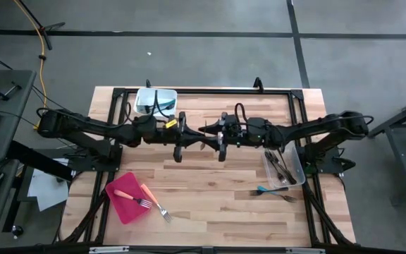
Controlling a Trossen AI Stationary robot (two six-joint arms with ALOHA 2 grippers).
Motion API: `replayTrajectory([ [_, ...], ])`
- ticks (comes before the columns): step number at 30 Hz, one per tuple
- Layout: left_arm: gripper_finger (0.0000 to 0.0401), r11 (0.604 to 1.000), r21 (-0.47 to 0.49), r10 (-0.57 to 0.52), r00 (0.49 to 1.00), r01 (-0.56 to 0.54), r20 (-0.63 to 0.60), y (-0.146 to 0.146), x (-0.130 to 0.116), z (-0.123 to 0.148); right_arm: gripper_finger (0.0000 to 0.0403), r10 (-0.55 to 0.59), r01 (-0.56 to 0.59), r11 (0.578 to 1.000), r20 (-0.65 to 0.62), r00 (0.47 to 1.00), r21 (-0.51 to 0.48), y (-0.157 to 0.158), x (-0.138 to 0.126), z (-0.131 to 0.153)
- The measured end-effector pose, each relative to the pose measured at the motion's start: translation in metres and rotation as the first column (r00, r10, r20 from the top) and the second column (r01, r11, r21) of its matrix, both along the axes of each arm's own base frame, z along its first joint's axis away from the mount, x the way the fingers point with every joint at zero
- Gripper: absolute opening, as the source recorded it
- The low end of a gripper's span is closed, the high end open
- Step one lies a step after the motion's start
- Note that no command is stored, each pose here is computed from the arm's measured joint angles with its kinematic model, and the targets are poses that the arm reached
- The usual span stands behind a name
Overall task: Sort silverware by color (type)
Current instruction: Put the black fork into the transparent bin
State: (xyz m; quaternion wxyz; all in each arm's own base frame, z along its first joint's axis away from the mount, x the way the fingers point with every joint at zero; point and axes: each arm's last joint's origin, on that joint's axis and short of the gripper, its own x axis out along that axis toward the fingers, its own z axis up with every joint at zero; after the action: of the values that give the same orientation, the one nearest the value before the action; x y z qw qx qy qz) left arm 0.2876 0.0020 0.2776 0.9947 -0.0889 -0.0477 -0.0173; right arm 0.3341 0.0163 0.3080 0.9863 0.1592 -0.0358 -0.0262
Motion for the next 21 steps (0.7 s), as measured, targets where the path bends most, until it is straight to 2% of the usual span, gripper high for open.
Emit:
replayTrajectory([
  [5,0.0,1.0,0.0,0.0,1.0,0.0,-0.004,0.0,0.0001,-0.0006,0.0094,0.0,0.0,1.0,0.027,1.0,0.0,-0.0004,-0.0064,0.0094],
  [10,0.0,1.0,-0.003,0.001,1.0,-0.001,-0.01,0.0002,0.0001,-0.0011,0.0016,-0.005,0.005,1.0,0.003,1.0,-0.005,-0.0008,-0.0087,0.0096],
  [16,0.0,1.0,-0.006,0.005,1.0,-0.005,-0.013,0.0008,0.0002,-0.0018,0.0027,-0.008,0.008,1.0,-0.018,1.0,-0.001,-0.0008,-0.0087,0.0079],
  [21,0.0005,0.999,-0.041,0.002,1.0,-0.002,-0.006,0.0008,0.0,-0.0009,0.0007,-0.012,0.012,1.0,-0.016,1.0,-0.002,-0.001,-0.0087,0.008],
])
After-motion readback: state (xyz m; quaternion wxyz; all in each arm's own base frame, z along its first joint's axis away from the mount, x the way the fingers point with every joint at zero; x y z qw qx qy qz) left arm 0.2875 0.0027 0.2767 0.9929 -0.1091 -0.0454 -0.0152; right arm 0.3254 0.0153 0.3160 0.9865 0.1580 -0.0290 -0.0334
